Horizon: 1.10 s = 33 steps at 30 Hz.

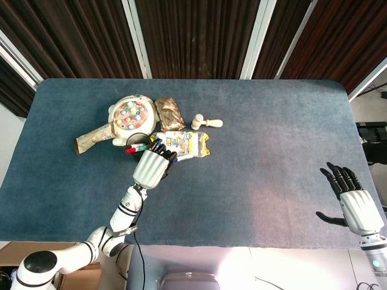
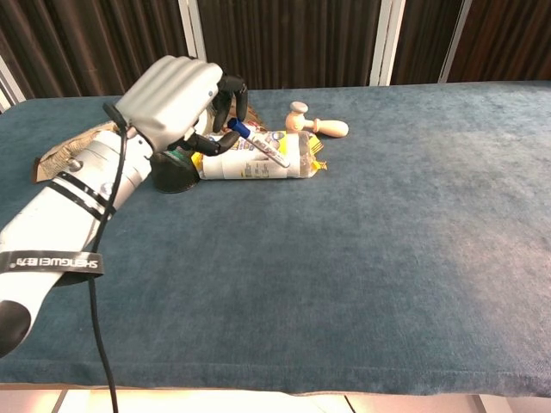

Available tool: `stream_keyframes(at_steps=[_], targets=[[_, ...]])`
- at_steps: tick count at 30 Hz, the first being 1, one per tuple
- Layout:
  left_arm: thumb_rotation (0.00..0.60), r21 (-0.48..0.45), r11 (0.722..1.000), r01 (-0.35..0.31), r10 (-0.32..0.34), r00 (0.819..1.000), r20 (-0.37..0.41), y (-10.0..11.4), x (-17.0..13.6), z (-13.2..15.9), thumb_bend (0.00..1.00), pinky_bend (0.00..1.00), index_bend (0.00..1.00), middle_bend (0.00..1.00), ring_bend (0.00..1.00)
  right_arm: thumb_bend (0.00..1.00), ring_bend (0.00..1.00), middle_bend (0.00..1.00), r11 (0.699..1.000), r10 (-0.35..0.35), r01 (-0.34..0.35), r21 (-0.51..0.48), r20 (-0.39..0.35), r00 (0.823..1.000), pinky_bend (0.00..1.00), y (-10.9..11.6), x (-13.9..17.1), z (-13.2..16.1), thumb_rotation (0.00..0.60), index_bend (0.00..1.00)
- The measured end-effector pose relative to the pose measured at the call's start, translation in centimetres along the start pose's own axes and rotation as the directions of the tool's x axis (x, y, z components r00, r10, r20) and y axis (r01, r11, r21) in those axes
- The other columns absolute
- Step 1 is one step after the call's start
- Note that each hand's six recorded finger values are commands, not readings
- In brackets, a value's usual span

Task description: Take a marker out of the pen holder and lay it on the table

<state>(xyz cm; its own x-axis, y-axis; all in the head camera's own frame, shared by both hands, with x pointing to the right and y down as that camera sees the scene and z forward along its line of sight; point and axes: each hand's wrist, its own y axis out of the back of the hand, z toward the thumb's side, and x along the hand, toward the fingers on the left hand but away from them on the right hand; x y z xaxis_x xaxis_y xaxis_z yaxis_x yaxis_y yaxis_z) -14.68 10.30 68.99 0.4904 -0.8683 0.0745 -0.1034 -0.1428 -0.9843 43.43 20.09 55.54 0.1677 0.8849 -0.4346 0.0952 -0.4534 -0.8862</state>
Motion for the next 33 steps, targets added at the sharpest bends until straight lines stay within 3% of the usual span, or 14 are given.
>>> stream_keyframes(at_steps=[2, 6, 12, 17, 22, 26, 33], targets=[[0.600, -0.006, 1.000, 0.024, -0.024, 1.000, -0.012, -0.6, 0.0, -0.1, 0.47, 0.23, 0.50, 0.52, 0.33, 0.05, 0.00, 0.01, 1.000, 0.000, 0.000, 0.000, 0.002, 1.000, 0.00, 0.0, 0.1, -0.1, 0.600, 0.00], [0.600, 0.005, 0.997, 0.072, -0.072, 0.997, -0.019, -1.1, -0.3, -0.1, 0.36, 0.15, 0.19, 0.27, 0.12, 0.05, 0.00, 0.01, 1.000, 0.000, 0.000, -0.002, 0.005, 1.000, 0.00, -0.1, 0.1, -0.2, 0.600, 0.00], [0.600, -0.034, 0.991, 0.130, -0.131, 0.991, -0.023, 0.0, -1.0, 0.1, 0.32, 0.10, 0.04, 0.15, 0.04, 0.05, 0.00, 0.01, 1.000, -0.002, 0.002, -0.003, 0.007, 1.000, 0.00, -0.1, 0.2, -0.2, 0.600, 0.00], [0.600, -0.073, 0.981, 0.179, -0.181, 0.983, -0.022, 2.3, -2.2, -0.4, 0.30, 0.07, 0.00, 0.12, 0.01, 0.05, 0.00, 0.01, 1.000, -0.006, 0.006, -0.003, 0.013, 1.000, 0.00, 0.0, 0.4, -0.4, 0.600, 0.00], [0.600, -0.056, 0.974, 0.221, -0.224, 0.973, -0.062, 5.9, -4.5, -3.5, 0.30, 0.07, 0.02, 0.11, 0.02, 0.05, 0.00, 0.01, 1.000, 0.000, 0.000, 0.000, 0.012, 1.000, 0.00, -0.1, 0.5, -0.4, 0.600, 0.00], [0.600, -0.011, 0.969, 0.246, -0.245, 0.956, -0.163, 8.7, -7.3, -8.3, 0.30, 0.07, 0.09, 0.12, 0.03, 0.05, 0.00, 0.01, 1.000, 0.006, -0.006, -0.004, 0.021, 1.000, 0.00, 0.0, 0.7, -0.7, 0.600, 0.00], [0.600, -0.026, 0.967, 0.253, -0.245, 0.898, -0.366, 13.3, -14.6, -17.0, 0.30, 0.06, 0.10, 0.12, 0.03, 0.05, 0.00, 0.01, 1.000, -0.002, 0.002, -0.020, 0.018, 1.000, 0.00, 0.2, 0.6, -0.7, 0.600, 0.00]])
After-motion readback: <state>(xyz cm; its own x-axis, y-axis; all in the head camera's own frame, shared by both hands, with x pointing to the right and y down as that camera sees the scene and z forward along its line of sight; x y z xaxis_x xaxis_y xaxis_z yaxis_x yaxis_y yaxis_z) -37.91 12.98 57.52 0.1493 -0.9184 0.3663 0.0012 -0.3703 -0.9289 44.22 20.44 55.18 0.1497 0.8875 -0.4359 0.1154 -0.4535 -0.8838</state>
